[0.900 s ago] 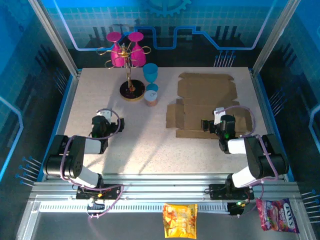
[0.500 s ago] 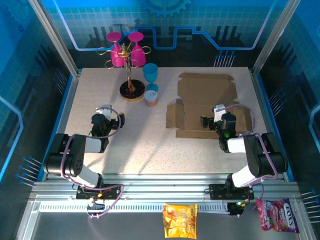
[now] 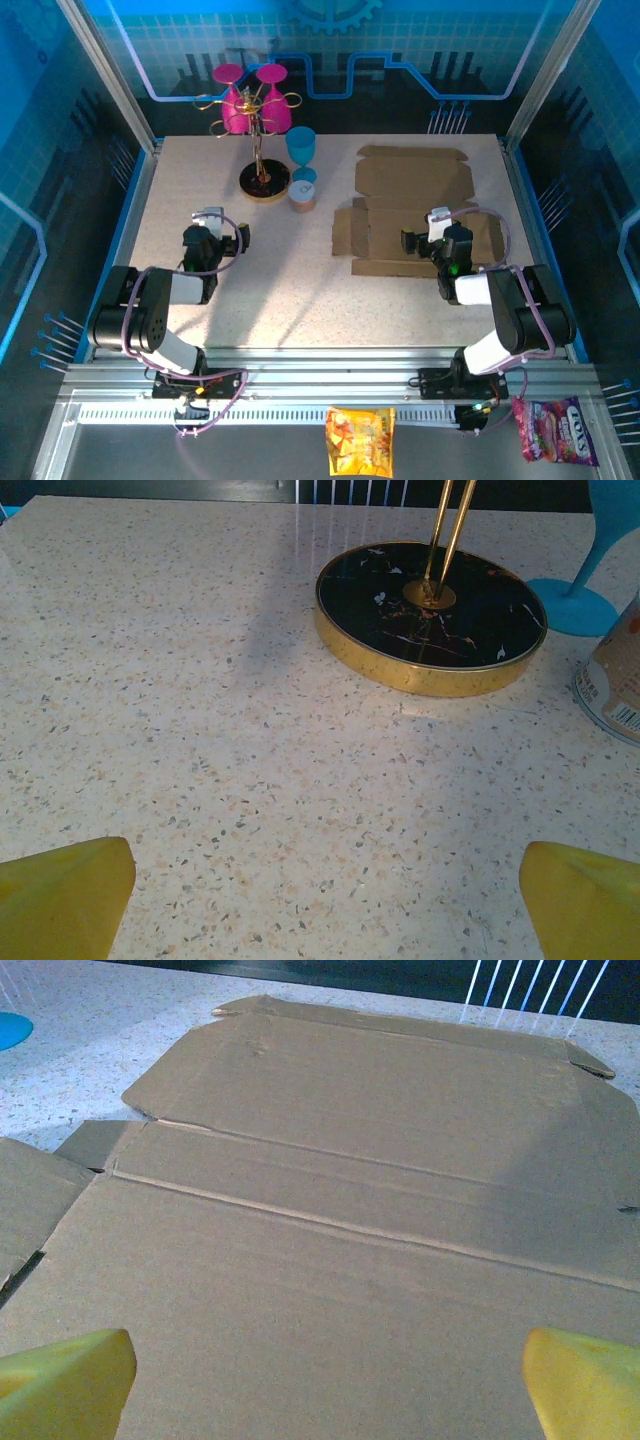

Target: Fold the paper box

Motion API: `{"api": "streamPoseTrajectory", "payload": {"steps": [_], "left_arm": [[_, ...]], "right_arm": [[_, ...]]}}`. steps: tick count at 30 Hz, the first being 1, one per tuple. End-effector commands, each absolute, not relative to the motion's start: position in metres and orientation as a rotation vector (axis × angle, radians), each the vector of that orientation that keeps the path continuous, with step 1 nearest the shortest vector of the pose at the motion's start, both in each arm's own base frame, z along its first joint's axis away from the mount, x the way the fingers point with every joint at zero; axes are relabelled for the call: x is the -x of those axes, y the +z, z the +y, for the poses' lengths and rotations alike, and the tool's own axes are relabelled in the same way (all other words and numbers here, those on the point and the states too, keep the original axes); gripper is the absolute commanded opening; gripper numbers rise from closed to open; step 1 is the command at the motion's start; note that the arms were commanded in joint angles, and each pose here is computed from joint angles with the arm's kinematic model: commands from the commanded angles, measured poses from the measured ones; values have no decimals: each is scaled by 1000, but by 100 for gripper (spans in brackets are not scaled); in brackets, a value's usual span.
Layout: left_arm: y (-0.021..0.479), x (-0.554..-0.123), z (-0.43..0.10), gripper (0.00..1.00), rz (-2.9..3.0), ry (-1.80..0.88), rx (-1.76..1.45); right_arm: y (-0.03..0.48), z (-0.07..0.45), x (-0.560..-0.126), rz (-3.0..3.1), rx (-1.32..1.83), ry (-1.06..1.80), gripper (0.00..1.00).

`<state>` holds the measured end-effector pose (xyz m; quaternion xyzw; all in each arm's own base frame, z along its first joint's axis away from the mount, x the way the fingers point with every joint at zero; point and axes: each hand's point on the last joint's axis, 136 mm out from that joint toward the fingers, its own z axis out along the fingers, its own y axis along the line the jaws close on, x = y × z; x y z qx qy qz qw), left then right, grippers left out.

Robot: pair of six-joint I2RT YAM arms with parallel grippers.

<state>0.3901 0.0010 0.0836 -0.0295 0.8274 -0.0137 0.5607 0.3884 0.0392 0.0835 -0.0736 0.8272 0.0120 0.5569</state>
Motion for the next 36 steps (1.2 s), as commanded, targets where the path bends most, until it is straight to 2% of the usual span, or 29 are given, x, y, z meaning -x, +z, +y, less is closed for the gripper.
{"api": "streamPoseTrajectory", "payload": {"steps": [1, 16, 21, 25, 31, 33, 35, 36], "left_arm": [[95, -399, -4, 99, 1906, -68, 69], [99, -394, -3, 99, 1874, -65, 78], [125, -372, 11, 99, 1777, 55, 165], [141, -361, 3, 99, 1826, 19, 191], [227, -363, 9, 99, 1671, -44, 450], [246, -364, 19, 99, 1757, -87, 702], [248, -353, 17, 99, 1913, -159, 933], [251, -360, 9, 99, 1951, -250, 966]], "right_arm": [[98, 34, -399, 1896, 173, 15, 100], [103, 36, -392, 1856, 186, 22, 100], [133, 35, -371, 1728, 164, -81, 100], [171, 41, -361, 1686, 163, -109, 100], [265, 45, -366, 1742, 11, -104, 100], [293, 47, -372, 1845, -62, -121, 100], [285, 46, -373, 2021, -209, 18, 100], [273, 42, -372, 2100, -355, 118, 100]]}}
